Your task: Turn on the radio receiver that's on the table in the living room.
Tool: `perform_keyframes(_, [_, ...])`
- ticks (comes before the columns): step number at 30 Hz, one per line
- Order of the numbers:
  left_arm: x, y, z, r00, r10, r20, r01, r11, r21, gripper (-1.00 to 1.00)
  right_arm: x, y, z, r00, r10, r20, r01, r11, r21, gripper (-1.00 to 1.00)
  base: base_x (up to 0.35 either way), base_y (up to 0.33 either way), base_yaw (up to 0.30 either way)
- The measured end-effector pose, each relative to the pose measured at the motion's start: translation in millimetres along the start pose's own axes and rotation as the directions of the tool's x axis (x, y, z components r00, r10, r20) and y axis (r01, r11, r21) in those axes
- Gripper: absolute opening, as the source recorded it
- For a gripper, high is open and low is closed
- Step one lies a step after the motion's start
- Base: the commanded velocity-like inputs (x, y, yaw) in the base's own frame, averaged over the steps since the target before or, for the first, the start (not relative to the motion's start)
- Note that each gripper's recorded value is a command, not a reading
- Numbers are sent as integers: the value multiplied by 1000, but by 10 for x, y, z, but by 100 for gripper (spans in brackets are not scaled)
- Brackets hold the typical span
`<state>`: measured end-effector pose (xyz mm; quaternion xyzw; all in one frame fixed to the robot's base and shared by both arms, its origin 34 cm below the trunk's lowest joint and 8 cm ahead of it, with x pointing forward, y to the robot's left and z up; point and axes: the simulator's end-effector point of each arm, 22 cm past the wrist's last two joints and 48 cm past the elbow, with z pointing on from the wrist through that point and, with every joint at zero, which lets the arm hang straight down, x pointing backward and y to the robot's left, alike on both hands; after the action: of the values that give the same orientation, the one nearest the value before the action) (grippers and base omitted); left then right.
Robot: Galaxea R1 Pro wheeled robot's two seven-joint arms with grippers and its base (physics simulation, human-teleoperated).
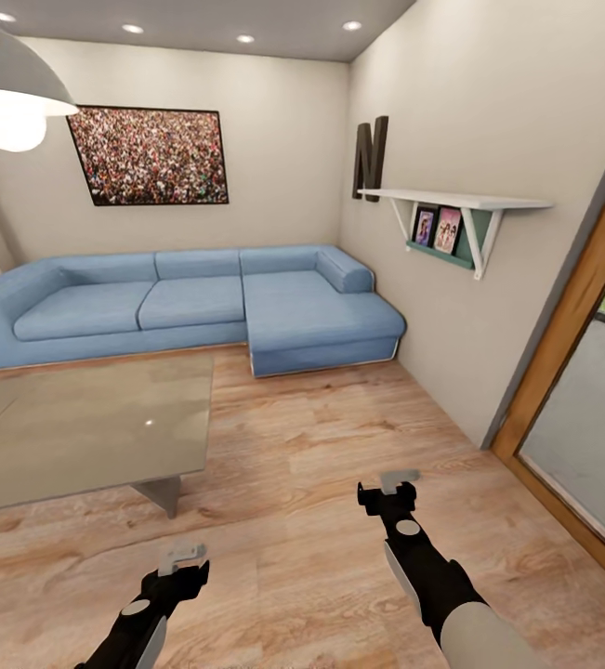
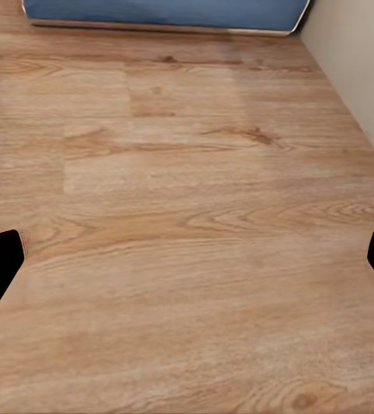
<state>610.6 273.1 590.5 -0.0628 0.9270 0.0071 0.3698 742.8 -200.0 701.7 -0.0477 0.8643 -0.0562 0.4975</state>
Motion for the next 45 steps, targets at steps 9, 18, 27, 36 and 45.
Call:
perform_keyframes(9, [57, -3, 22, 1000, 0, -11, 0, 1000, 0, 100, 72, 11, 24, 1000, -1, -12, 1, 1000, -2, 100, 0, 0, 154])
perform_keyframes(18, [89, 0, 33, 1000, 0, -18, 0, 1000, -1, 100, 109, 18, 36, 1000, -1, -19, 1, 1000, -3, 100, 0, 0, 69])
perform_keyframes(27, [91, 0, 34, 1000, 0, -18, 0, 1000, -1, 100, 110, 14, 37, 1000, -1, -18, 1, 1000, -2, 100, 175, 0, 3])
perform_keyframes(36, [95, -14, 37, 1000, 1, -19, -1, 1000, 1, 100, 122, 9, 42, 1000, -2, -20, 2, 1000, -2, 100, 26, 0, 91])
perform_keyframes(45, [135, -12, 48, 1000, 1, -27, -1, 1000, 0, 100, 160, 15, 53, 1000, -2, -26, 2, 1000, -3, 100, 0, 0, 234])
